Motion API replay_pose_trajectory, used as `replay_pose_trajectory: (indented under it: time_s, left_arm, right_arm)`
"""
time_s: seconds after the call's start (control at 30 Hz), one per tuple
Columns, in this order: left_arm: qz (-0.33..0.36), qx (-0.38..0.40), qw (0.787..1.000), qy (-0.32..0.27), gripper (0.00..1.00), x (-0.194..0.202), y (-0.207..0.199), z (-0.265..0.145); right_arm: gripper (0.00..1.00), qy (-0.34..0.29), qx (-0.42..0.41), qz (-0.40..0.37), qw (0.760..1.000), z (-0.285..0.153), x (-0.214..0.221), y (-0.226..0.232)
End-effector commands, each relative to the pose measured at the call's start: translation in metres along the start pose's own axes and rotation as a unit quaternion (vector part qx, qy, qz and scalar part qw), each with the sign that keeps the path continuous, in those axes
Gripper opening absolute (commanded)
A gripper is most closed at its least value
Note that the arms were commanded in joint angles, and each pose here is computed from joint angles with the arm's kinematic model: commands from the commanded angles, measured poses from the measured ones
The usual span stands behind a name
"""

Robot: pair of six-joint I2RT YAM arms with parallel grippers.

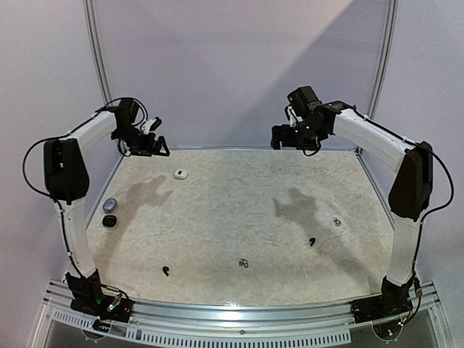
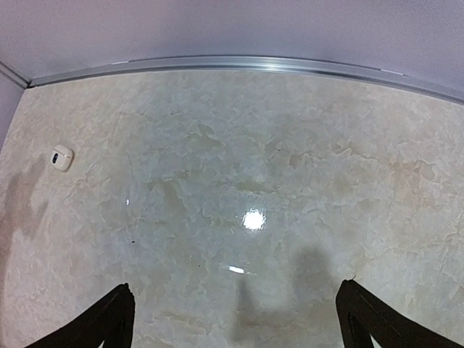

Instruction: Insert the wireless bluetooth earbuds into the charging case

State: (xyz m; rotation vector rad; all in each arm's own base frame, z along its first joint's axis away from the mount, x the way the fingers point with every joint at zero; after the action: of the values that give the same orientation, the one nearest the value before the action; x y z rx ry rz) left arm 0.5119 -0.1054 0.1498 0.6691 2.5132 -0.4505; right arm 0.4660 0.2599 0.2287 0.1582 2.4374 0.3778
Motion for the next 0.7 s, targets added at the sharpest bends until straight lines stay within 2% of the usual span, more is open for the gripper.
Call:
replay_pose_trajectory:
  time_s: [0.0,0.13,0.33,0.5,0.67]
  left_arm:
    - [0.129,-0.033,0.986,0.102,0.99,0.051,-0.009,-0.056]
    - [0.136,-0.097,0.963,0.209,0.99,0.104,0.017,-0.085]
    - [0.084,-0.134,0.946,0.283,0.99,0.172,0.058,-0.095]
    - [0.076,-0.128,0.943,0.298,0.99,0.202,0.075,-0.074]
    - [0.066,-0.137,0.939,0.308,0.88,0.217,0.097,-0.059]
  right_arm:
    - [0.99,-0.002,-0.045,0.013,0.999,-0.015,0.009,0.015]
    - [0.99,0.013,-0.045,-0.012,0.999,-0.014,0.03,0.024]
    - [0.99,0.036,-0.047,-0.034,0.998,-0.009,0.055,0.034]
    - [0.99,0.046,-0.047,-0.038,0.997,-0.004,0.065,0.037]
    - [0.99,0.047,-0.047,-0.04,0.997,-0.005,0.063,0.038]
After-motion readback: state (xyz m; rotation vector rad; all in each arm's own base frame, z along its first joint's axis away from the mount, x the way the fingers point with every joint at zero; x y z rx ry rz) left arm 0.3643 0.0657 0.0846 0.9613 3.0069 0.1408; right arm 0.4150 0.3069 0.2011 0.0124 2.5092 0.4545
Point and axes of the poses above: each gripper's point midway between its finger pads, its own z axis out along the fingers, its own y axis along the line the jaws close on, x = y × z, the point moved 1 cm from there along -z, back along the fingers, and after that the axes turned 13 degrees about z, right-handed, at the moved point
